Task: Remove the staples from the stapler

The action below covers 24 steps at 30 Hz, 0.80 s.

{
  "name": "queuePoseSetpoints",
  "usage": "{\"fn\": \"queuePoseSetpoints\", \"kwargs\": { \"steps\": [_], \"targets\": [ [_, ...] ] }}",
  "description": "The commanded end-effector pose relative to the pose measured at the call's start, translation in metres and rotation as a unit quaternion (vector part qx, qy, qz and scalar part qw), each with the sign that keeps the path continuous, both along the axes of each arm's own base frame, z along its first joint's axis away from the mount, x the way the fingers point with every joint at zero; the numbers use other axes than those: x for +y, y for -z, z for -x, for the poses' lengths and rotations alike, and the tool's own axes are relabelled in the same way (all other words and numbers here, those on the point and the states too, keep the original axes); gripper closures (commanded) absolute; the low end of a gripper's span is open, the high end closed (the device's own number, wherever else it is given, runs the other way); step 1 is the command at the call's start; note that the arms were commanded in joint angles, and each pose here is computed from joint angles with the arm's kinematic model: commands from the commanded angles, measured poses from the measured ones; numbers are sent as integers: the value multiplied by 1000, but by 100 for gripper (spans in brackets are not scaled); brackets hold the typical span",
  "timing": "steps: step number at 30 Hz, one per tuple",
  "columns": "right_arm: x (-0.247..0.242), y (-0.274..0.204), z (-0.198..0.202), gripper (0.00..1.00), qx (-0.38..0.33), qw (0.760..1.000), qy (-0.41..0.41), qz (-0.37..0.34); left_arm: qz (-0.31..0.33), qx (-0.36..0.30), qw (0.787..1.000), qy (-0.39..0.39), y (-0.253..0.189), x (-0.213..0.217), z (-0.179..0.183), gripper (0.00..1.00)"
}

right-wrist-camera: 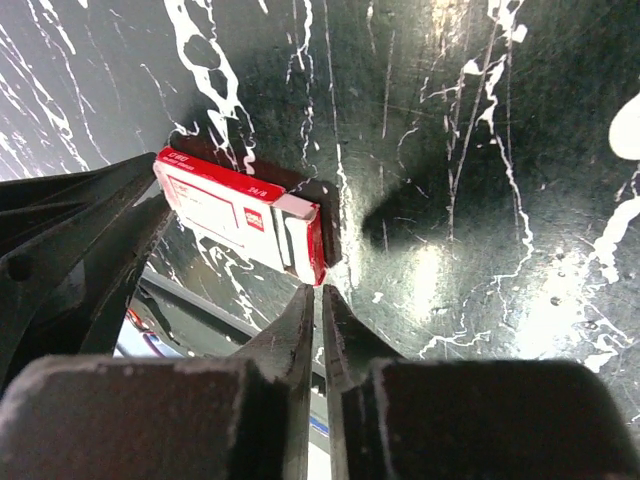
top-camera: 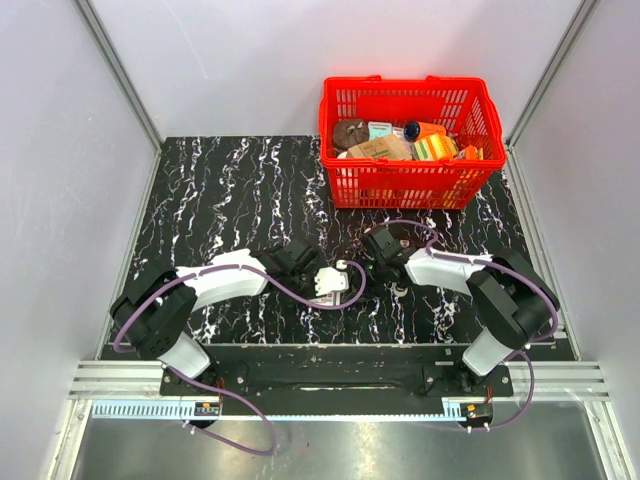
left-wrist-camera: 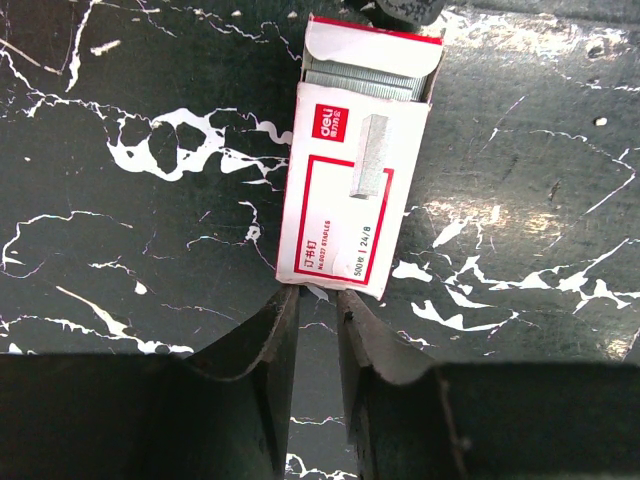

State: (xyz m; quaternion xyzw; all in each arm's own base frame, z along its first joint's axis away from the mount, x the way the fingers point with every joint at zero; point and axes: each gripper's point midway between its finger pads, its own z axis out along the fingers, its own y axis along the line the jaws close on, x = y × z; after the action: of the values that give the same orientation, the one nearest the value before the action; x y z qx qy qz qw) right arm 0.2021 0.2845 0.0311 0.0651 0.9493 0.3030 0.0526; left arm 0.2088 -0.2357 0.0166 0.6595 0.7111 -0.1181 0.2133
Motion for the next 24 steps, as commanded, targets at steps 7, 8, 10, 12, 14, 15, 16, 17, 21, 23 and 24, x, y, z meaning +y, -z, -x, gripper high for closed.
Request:
{"fn": "queuePoseSetpoints", "kwargs": {
  "steps": [7, 8, 10, 12, 14, 15, 16, 17, 21, 23, 24],
  "targets": [
    [5, 8, -8, 90, 6, 1000, -13, 7, 1, -7, 1000, 1, -4, -4, -4, 74],
    [5, 8, -8, 90, 5, 1000, -14, 7, 2, -7, 1000, 0, -4, -4, -5, 74],
    [6, 10, -9, 90, 9, 1000, -14, 6, 4, -6, 1000, 0, -5, -6, -5, 74],
    [9, 9, -9, 90, 10, 1000, -15, 2, 7, -6, 1000, -1, -6, -8, -6, 74],
    [11, 9, -12, 90, 8, 1000, -15, 1, 10, -4, 1000, -2, -7, -9, -6, 74],
    [13, 9, -12, 90, 8, 1000, -17, 1, 12, -3, 1000, -1, -9, -10, -6, 74],
    [14, 8, -13, 90, 8, 1000, -19, 2, 14, -3, 1000, -1, -10, -11, -6, 74],
    [15, 8, -14, 90, 7, 1000, -20, 4, 14, -4, 1000, -2, -10, -12, -6, 74],
    [24, 4, -15, 90, 5, 1000, -29, 0, 18, -1, 1000, -3, -12, -14, -6, 74],
    [29, 1, -15, 90, 2, 999, -33, 0, 19, 0, 1000, -3, -12, -14, -6, 74],
    [30, 1, -14, 90, 2, 999, -35, 1, 19, 3, 1000, -2, -11, -14, -5, 74]
  ]
}}
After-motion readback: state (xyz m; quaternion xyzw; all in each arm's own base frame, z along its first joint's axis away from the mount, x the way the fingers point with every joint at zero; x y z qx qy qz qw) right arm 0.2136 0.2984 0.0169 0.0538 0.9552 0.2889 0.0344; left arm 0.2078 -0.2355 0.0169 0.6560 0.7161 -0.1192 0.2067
